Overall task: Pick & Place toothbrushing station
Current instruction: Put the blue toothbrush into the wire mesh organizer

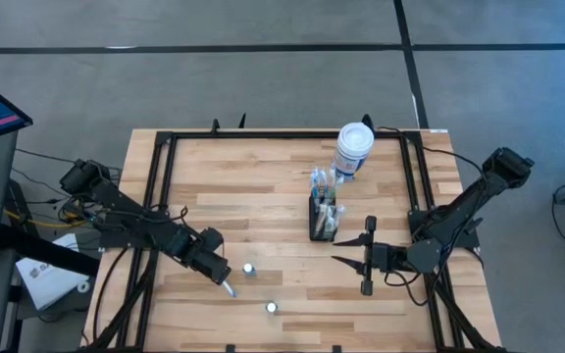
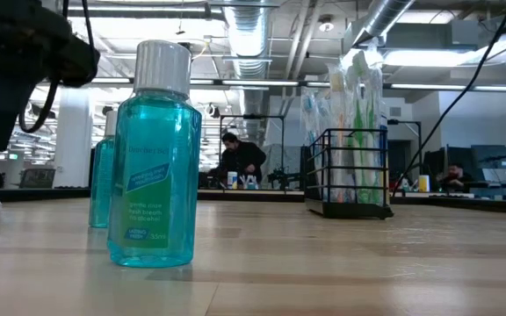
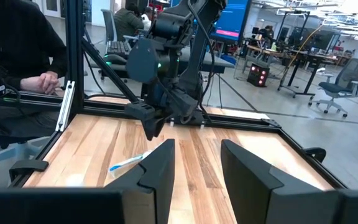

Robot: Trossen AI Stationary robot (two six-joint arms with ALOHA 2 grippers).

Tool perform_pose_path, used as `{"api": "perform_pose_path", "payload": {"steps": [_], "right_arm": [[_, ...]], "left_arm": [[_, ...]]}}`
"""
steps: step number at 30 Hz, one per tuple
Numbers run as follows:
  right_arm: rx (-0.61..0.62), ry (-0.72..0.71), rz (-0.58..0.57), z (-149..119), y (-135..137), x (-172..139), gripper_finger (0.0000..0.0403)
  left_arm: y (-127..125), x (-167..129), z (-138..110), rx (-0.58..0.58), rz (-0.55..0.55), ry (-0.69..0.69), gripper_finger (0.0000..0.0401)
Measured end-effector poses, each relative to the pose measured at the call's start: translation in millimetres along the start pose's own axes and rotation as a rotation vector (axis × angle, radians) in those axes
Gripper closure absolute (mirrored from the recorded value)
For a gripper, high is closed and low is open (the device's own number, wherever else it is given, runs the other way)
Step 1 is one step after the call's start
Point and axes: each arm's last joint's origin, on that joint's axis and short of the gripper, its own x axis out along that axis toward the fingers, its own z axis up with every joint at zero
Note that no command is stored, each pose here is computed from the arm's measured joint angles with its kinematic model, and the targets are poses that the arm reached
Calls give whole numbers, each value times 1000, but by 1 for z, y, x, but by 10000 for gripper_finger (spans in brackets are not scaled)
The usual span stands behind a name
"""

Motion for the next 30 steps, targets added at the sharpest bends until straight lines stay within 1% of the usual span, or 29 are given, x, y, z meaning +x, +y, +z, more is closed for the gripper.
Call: {"api": "perform_pose_path", "payload": {"steps": [4, 7, 10, 13, 19, 30], "right_arm": [[0, 0, 0, 0, 0, 0, 282], [0, 0, 0, 0, 0, 0, 282], [0, 0, 0, 0, 0, 0, 282], [0, 1, -5, 0, -1, 1, 282], [0, 1, -6, 0, -1, 1, 282], [0, 2, -6, 0, -1, 1, 282]], "left_arm": [[5, 7, -1, 0, 17, 1, 241], [5, 11, -1, -2, -11, 9, 209], [3, 12, -2, -4, -42, 14, 183], [3, 12, -2, -5, -46, 14, 164], [1, 15, -4, 5, -44, 10, 146], [-1, 17, -6, 9, -48, -10, 143]]}}
